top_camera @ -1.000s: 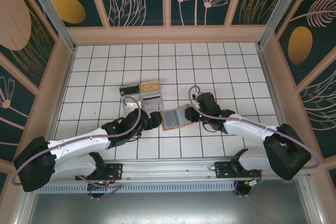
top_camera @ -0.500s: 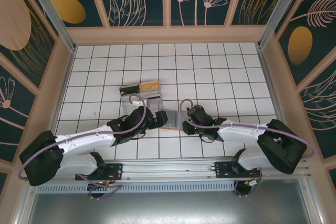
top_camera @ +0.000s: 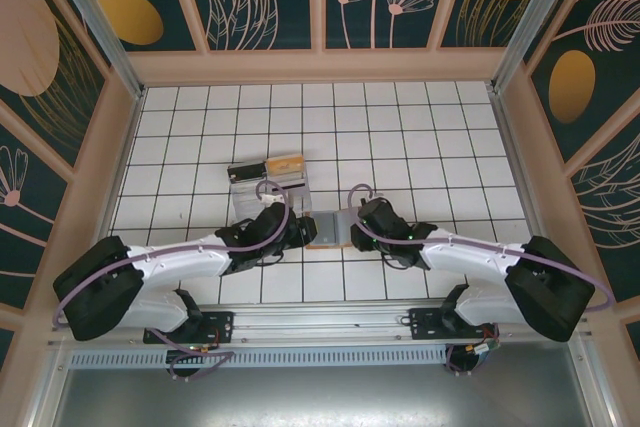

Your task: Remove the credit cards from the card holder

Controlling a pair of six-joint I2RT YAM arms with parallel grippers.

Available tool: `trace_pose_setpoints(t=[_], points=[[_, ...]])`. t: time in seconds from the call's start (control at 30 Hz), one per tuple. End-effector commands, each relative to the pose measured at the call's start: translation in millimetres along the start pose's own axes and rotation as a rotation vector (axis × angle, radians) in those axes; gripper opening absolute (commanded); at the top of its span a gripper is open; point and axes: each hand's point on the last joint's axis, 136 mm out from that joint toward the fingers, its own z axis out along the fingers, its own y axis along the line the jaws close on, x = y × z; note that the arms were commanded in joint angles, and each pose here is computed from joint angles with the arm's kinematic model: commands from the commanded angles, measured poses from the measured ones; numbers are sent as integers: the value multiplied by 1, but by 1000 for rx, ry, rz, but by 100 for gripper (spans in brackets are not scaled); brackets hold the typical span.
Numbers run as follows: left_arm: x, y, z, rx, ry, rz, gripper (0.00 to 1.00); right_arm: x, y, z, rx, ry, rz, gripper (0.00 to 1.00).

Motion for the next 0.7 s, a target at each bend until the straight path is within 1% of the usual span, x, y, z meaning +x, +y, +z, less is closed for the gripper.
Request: trace_pose_setpoints(t=[0.0,0.1,0.2,0.33,0.47,0.67], points=[[-9,-15,3,34,-20,0,46,-6,-5,1,19,1,5,30],[-8,-13,6,26,-13,0,45,-8,-6,3,28,4,2,31],[-5,-13,10,23,-4,0,48,-7,-8,7,21,18,7,31],[-2,-13,15,31,9,-11,47,1,-12,16,21,48,14,29],[3,-13,22,37,28,-18,43,13,-15,22,18,78,26,27],[9,-9,31,21,51,-20,41,18,-16,23,14,87,39,26]])
